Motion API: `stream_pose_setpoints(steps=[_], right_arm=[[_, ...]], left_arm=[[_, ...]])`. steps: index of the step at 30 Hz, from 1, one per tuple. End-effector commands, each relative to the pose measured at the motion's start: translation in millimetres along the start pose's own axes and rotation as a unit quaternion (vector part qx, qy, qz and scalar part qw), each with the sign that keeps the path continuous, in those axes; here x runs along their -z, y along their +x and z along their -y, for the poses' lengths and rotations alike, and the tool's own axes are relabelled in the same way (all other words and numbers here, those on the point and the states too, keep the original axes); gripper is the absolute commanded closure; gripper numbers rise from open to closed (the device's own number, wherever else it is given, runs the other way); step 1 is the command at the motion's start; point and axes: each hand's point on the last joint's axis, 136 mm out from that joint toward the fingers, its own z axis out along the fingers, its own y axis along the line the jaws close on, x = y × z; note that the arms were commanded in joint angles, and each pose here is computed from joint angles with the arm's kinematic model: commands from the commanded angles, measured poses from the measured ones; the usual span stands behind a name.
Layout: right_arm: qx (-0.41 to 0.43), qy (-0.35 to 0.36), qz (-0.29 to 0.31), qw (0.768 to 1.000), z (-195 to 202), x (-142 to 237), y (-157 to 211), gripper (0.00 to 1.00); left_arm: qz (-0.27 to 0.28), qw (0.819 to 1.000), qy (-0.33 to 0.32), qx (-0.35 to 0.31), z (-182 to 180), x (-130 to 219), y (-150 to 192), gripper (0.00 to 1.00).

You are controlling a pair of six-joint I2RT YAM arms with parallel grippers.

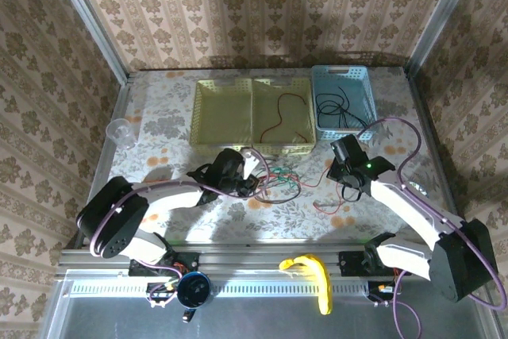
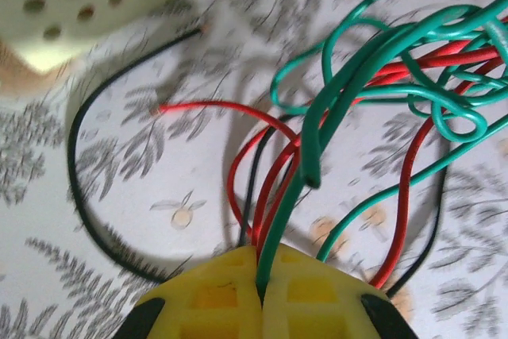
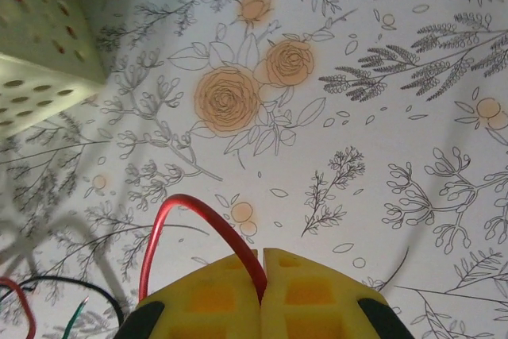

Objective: Untangle the cables

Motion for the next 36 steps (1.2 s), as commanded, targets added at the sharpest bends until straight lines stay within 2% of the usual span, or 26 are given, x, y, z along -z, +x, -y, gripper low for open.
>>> stream_pose_setpoints(steps=[1,6,8,9,12,15,18,22,29,36], right_arm=[[-0.028,0.034,0.008,0.999,15,-9,2,1.00],[-0.063,0.051,-0.013,0.997,34,-21,8,1.00],[-0.064,0.033,-0.014,0.997,31,-22,5,0.96],[-0.052,0.010,-0.009,0.999,21,-22,0,0.91],[-0.017,-0.052,-0.009,0.998,-6,-15,-4,0.59],[0.033,-0.092,0.005,0.995,-30,-5,-4,0.49],[0.083,-0.140,-0.001,0.987,-57,2,9,0.47],[0.151,-0.167,-0.038,0.974,-81,-1,41,0.47],[0.242,-0.163,-0.076,0.954,-100,-8,78,0.48],[0.245,-0.113,-0.053,0.961,-93,-18,68,0.48]], left_arm=[[0.048,0.997,0.053,-0.014,24,16,-39,1.00],[0.066,0.995,0.076,-0.003,28,25,-50,1.00],[0.071,0.994,0.078,0.011,22,27,-49,1.00],[0.076,0.994,0.078,0.018,19,30,-50,1.00],[0.089,0.993,0.073,0.035,11,36,-52,1.00],[0.097,0.992,0.069,0.047,4,40,-53,1.00],[0.090,0.992,0.057,0.059,-3,37,-49,1.00],[0.083,0.993,0.030,0.075,-15,31,-41,1.00],[0.065,0.992,-0.058,0.094,-47,29,-24,1.00],[0.051,0.989,-0.104,0.097,-62,31,-5,1.00]])
